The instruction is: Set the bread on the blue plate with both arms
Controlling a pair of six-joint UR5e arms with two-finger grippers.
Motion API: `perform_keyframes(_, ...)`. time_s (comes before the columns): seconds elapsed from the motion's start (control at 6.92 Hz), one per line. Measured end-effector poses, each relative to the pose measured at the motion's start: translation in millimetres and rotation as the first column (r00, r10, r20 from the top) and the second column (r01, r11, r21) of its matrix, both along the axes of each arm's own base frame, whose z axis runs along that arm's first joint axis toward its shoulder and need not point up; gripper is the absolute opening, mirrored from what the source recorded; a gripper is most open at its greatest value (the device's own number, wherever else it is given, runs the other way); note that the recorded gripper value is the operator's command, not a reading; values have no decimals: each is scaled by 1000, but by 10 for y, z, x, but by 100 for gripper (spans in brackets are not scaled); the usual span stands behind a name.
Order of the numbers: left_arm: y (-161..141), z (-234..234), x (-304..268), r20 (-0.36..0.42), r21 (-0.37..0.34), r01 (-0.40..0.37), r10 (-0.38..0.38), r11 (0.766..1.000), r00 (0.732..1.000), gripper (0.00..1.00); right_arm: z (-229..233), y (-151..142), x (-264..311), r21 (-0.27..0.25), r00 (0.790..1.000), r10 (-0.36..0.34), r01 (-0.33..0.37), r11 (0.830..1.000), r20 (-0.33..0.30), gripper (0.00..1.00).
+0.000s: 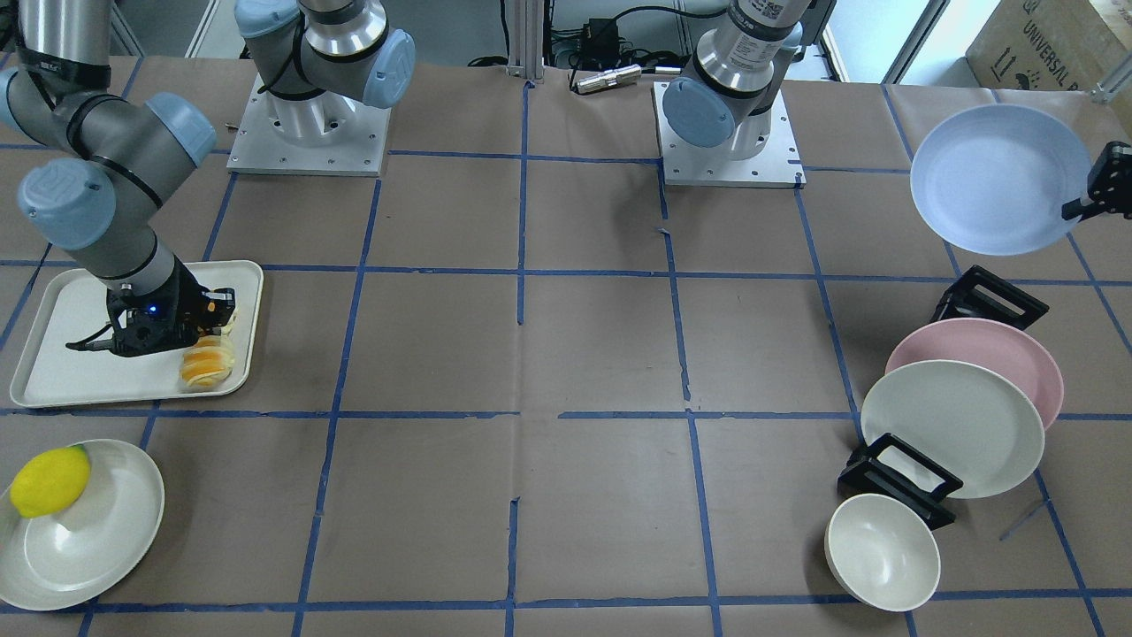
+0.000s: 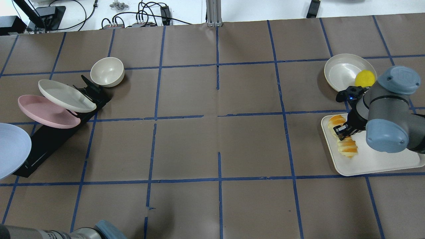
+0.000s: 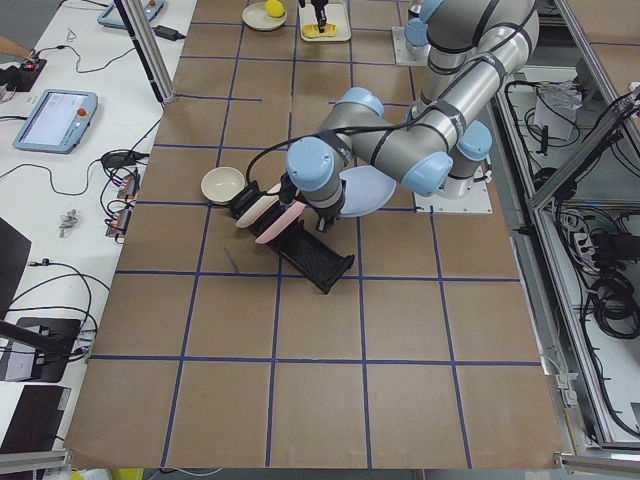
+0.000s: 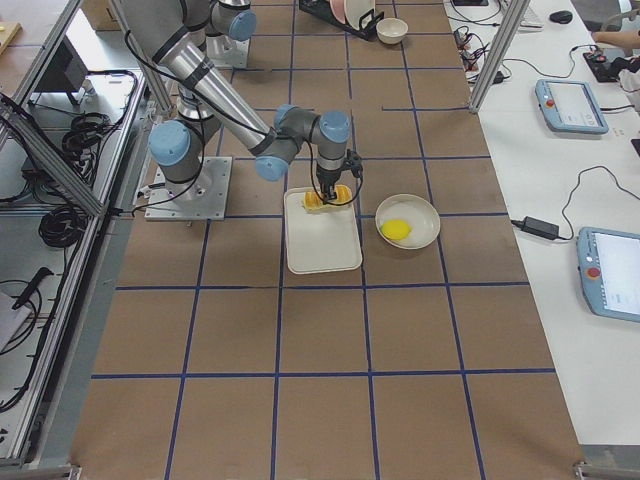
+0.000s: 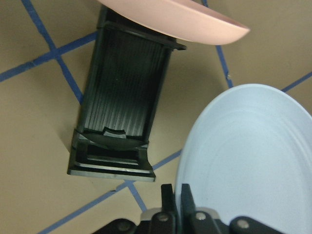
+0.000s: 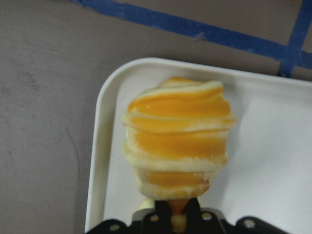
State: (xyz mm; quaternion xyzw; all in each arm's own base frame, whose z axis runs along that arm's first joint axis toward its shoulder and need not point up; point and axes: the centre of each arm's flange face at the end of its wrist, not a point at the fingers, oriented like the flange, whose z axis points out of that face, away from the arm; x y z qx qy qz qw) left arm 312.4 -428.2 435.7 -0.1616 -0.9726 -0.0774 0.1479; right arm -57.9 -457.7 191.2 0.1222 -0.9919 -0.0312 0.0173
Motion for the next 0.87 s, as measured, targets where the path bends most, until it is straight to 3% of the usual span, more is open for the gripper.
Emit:
perform_keyframes(0.29, 68, 53, -1065, 18, 24, -90, 90, 996, 996, 2, 133, -68, -61, -11, 999, -2, 2, 1000, -45, 8)
perform_keyframes(0.58, -18, -370, -2350, 50, -24, -167, 168, 986, 985, 1, 484, -236, -117, -38, 998, 1, -3, 999, -58, 8)
perform_keyframes(0.87, -211, -951, -3549, 41, -87, -270, 274, 959, 961, 1, 997, -455, -129, -58, 998, 9, -13, 998, -63, 8)
